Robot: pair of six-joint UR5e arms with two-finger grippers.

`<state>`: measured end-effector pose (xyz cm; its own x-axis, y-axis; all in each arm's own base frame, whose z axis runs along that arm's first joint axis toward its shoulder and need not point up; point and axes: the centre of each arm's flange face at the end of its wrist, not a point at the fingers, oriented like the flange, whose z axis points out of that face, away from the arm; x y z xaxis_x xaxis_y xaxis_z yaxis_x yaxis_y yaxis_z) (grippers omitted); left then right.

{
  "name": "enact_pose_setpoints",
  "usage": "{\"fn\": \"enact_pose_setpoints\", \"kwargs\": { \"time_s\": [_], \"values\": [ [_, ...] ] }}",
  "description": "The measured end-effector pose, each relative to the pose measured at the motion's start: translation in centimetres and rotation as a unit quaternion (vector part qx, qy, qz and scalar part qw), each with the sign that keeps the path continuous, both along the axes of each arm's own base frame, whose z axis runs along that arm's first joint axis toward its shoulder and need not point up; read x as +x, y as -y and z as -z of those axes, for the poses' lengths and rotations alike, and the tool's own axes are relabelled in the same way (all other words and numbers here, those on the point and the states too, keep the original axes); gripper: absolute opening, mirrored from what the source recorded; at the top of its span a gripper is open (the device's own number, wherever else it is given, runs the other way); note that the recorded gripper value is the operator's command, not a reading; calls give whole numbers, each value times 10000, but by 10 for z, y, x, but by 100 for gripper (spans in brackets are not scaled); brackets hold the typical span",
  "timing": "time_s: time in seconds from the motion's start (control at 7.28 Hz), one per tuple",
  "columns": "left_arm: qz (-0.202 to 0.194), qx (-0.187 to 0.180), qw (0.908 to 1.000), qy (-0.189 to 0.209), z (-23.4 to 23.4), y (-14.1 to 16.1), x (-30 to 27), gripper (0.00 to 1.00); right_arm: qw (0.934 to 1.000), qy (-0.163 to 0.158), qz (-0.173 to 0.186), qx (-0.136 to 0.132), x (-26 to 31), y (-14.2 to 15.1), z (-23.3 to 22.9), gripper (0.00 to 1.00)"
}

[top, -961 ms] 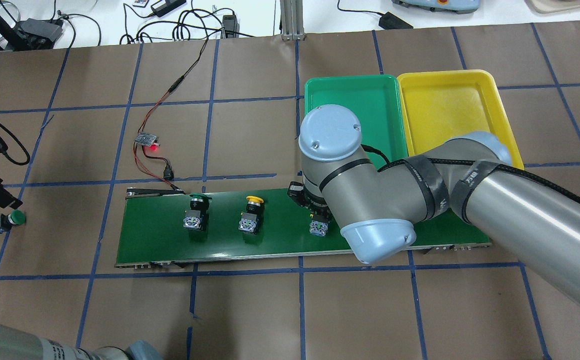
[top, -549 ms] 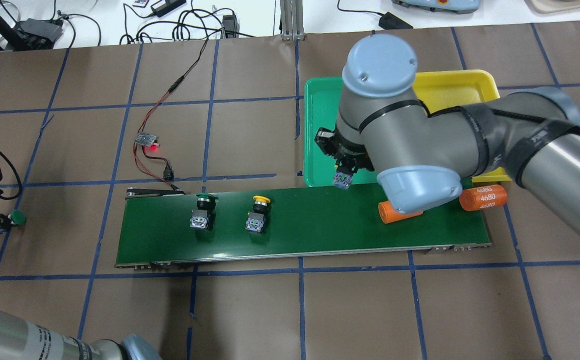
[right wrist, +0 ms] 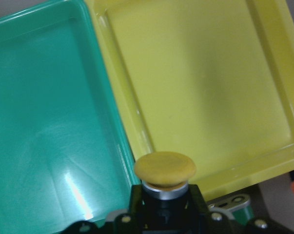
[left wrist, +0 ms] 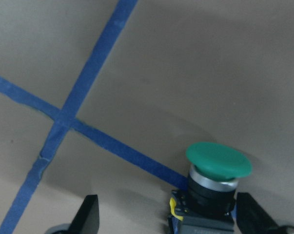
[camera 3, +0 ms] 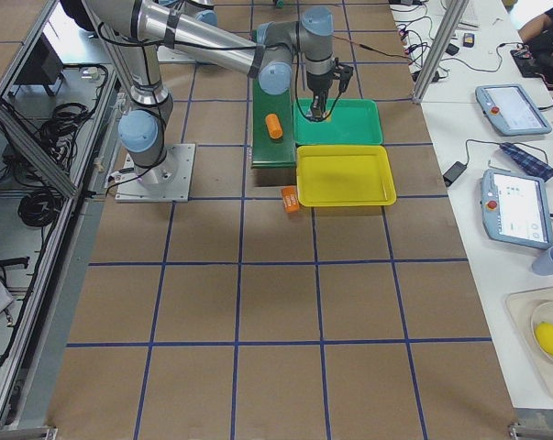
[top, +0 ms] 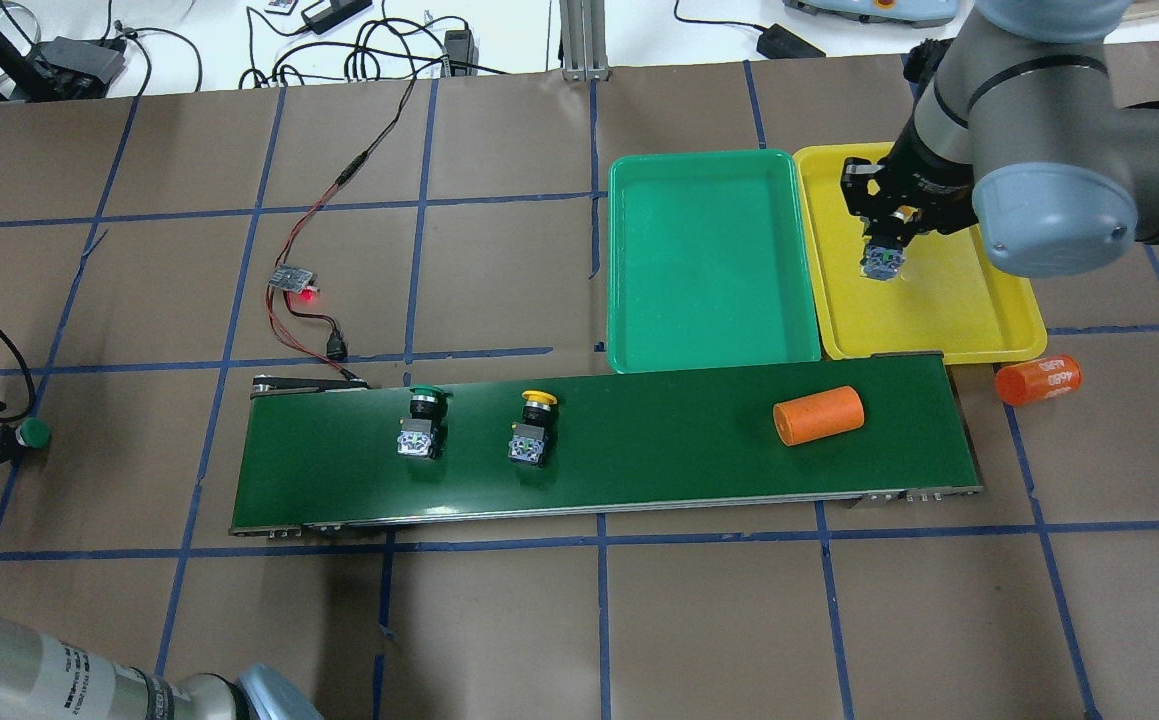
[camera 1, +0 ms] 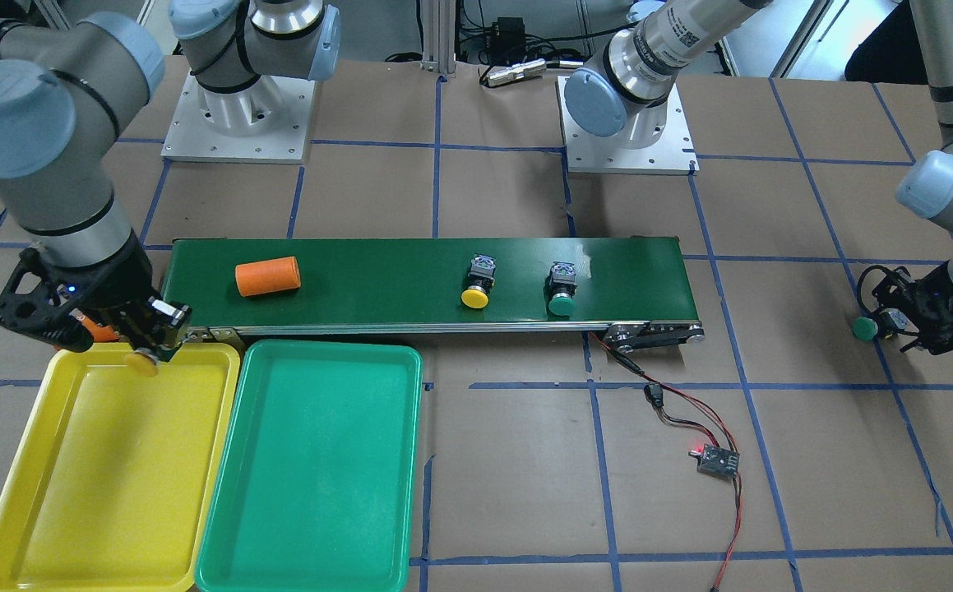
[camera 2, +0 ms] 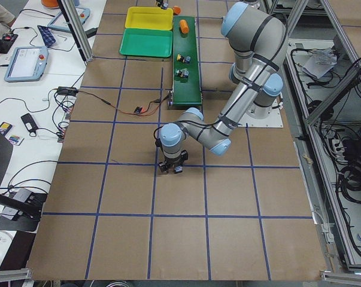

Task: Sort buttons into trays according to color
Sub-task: 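Place the yellow button in the yellow tray while the left gripper grasps a green button, then set the green button on the belt with the left gripper while the right gripper returns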

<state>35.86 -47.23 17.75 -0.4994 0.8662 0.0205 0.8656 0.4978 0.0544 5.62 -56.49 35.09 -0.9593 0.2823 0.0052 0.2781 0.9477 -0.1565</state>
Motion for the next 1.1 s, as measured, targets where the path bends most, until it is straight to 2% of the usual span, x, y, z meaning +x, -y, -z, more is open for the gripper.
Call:
{"fn": "enact_pose_setpoints", "kwargs": {
  "time_s": [0.14, 0.27, 0.41, 0.55, 0.82, 1.1],
  "values": [
    [-213, 42, 9997, -66, -5, -1, -4, 0, 9999, -87, -145, 15, -20, 16, 21, 0],
    [-729, 157, 9970, -204, -14, -4, -13, 0, 9997, -153, -196, -38, -31, 32, 44, 3],
    [-1340, 306, 9900, -323, -31, -5, -29, 0, 9995, -203, -215, -133, -36, 41, 59, 65],
    [-1904, 405, 9803, -332, -55, 1, -56, 0, 9994, -242, -220, -141, -38, 44, 68, 100],
    [-2978, 554, 9529, -172, -103, 20, -150, 0, 9991, -360, -218, -86, -40, 42, 76, 100],
    [-3830, 752, 9207, -20, -129, 19, -239, 0, 9991, -369, -198, -88, -40, 38, 69, 100]
  ]
}}
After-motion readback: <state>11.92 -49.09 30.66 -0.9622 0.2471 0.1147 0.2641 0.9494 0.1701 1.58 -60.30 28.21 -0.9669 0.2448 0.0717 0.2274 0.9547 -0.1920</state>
